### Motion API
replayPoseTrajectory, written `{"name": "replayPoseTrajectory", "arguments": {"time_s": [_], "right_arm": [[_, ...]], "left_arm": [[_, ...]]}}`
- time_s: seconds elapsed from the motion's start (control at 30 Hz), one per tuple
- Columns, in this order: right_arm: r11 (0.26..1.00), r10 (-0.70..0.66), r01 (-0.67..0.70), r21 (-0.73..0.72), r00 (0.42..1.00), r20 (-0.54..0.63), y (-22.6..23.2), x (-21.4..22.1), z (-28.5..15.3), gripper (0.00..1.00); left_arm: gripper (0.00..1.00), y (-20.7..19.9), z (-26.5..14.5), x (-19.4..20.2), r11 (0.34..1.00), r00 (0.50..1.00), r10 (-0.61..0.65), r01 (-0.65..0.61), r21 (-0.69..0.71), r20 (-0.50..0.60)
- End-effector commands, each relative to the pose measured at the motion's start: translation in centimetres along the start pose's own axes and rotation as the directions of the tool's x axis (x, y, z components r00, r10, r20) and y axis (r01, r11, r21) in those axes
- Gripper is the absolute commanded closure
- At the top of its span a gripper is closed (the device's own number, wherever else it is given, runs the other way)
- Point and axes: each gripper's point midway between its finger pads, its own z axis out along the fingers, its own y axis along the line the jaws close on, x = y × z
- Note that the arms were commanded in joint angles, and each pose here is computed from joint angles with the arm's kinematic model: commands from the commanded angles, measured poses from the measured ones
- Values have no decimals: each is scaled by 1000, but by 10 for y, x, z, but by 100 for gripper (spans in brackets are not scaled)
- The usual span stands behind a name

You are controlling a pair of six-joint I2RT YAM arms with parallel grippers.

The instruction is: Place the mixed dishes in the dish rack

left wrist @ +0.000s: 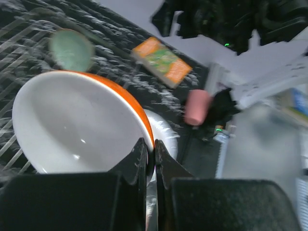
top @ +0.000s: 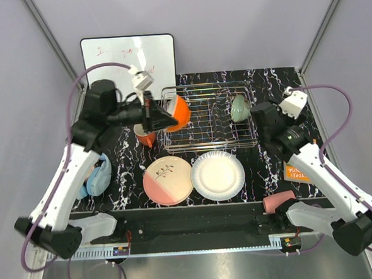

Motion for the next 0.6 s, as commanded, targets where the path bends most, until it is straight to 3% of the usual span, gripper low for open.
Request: {"name": "replayPoseTrajectory", "arguments": {"time_s": [0.0,0.1,0.23,0.4,0.57], "right_arm": [[986,156,-159,44,986,60,-21,-13,-1,21],[975,217,-219,36,975,49,-29,-13,-1,21],[947,322,-321,-21,947,22,-29,-16,-10,23],[939,340,-341,-49,940,-11,-29,-7,-13,25],[949,311,-311,-43,950,-5,-32,-5,-12,25]], "left_arm": [[100,-32,58,-25,923,966,-257,251,292,-21],[100,-28,89,-27,857,920,-381,387,341,-87],[100,-24,124,-41,812,898,-430,430,395,-93],[100,-26,165,-57,741,863,-495,479,471,-100],[100,-21,211,-38,642,786,-606,573,509,-121]]}}
